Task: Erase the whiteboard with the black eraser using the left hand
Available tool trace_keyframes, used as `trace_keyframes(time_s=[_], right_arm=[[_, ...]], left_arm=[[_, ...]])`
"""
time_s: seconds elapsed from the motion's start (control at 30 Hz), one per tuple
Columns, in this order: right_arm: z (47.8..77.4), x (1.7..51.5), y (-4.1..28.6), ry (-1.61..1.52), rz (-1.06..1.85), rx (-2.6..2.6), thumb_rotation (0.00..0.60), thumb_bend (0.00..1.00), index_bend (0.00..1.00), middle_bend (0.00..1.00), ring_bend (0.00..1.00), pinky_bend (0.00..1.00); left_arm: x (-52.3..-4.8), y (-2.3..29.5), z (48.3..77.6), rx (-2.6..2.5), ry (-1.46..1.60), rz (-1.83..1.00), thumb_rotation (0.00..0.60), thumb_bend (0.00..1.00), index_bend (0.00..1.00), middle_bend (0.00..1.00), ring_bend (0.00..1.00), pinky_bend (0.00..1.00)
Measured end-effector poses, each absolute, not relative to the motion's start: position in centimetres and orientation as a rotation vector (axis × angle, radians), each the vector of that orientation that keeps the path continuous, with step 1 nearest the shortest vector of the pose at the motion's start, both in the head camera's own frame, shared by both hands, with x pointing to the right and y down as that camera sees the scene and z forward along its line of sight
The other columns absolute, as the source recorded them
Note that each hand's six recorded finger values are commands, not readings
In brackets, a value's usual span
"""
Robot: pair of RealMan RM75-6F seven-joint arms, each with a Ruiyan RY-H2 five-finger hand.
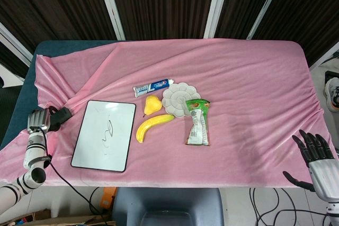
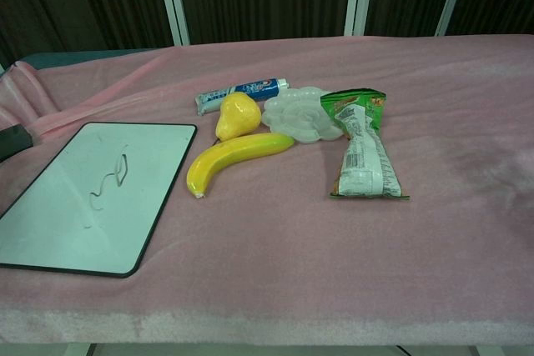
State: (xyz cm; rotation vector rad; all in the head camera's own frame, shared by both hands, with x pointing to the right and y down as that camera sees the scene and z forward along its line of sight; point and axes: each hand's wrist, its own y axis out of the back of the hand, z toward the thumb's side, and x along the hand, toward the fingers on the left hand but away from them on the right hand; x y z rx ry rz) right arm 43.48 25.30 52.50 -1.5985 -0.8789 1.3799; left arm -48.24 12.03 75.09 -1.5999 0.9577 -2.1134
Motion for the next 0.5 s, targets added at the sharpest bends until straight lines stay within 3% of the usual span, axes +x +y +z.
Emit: trace_keyframes(time_s=[0.13,0.27,0.37,0.5], right_arm=[[52.5,43.5,25.3,-0.88,1.382,-1.598,0.6,0.34,0.0,0.0,0.0,0.0],[52.6,43.5,25.2,-0.881,1.383,-1.598,0.6,0.34,0.0,0.0,0.0,0.0],[52.6,43.4,25.2,-0.877,1.385,-1.598,0.6,0.34,0.0,0.0,0.0,0.0],[52.8,43.3,25.3,-0.869,1.387,-1.601,0.6,0.34,0.0,0.0,0.0,0.0]], left_arm=[[-48.1,11.8,75.0,-1.597,0.961,-2.108,0.6,0.4,0.41,0.52,0.53,0.4],[-48.0,11.5,74.6,-1.568,0.957,-2.08,0.6,0.57,0.53,0.68,0.68,0.63],[-47.5,11.2,73.9,-1.547,0.977,-2.03,0.6,0.67,0.59,0.74,0.74,0.7],[-45.9,11.0,72.9,-1.576,1.022,-1.928,0.6,0.71,0.61,0.76,0.75,0.72]])
